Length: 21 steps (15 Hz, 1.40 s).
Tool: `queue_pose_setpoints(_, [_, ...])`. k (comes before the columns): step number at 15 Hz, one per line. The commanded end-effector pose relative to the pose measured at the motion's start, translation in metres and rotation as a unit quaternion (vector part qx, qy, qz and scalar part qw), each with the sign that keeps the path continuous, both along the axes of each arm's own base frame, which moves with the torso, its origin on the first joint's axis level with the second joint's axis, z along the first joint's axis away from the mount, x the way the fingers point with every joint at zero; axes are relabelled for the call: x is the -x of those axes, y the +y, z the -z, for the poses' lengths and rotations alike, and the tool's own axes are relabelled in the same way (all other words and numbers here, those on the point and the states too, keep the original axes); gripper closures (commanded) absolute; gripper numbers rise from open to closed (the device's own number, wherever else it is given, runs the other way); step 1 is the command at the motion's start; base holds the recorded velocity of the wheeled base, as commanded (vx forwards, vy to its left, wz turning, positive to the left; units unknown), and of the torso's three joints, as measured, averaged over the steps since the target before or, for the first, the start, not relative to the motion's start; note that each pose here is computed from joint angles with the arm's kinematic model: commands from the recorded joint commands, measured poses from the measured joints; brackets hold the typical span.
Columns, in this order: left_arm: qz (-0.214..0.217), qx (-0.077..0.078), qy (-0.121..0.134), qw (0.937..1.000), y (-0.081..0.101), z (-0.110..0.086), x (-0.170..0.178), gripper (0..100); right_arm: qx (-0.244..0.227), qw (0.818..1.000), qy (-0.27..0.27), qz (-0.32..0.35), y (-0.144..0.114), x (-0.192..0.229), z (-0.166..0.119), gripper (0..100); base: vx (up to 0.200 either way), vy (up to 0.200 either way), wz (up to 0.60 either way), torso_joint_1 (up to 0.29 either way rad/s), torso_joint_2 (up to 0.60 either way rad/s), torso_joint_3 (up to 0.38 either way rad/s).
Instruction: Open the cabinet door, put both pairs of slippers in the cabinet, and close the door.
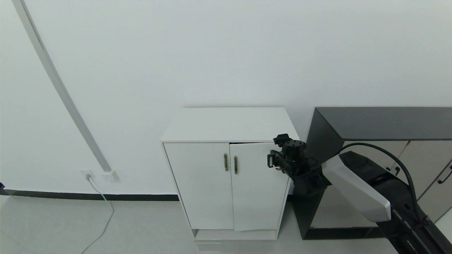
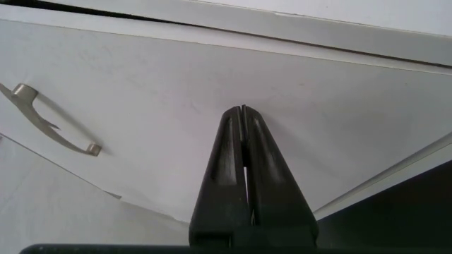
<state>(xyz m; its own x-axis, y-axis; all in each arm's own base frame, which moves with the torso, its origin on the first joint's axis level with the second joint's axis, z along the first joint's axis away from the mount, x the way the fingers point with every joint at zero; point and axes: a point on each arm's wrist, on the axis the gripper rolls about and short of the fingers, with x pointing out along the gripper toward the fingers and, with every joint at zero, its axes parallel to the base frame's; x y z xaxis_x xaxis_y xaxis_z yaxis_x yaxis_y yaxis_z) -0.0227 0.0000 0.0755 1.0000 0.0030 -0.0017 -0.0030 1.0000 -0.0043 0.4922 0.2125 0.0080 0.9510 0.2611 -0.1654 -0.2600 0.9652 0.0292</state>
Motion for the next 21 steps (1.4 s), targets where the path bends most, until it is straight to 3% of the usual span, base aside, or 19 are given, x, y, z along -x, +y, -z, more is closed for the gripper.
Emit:
queue_pose_setpoints(1, [0.000,0.000,0.000,1.0000,0.0000,0.0000,0.0000,100,-0.001,1.000,-0.003,0.000,0.0007,-0.0010,-0.0011,100,0.000,0.000,0.00,0.000,0.00,0.000])
queue_pose_setpoints(21, [0.000,0.000,0.000,1.0000,0.0000,0.0000,0.0000,100,0.005,1.000,-0.002,0.027,0.0040,-0.0074,-0.0047,100,0.000,0.000,0.00,0.000,0.00,0.000])
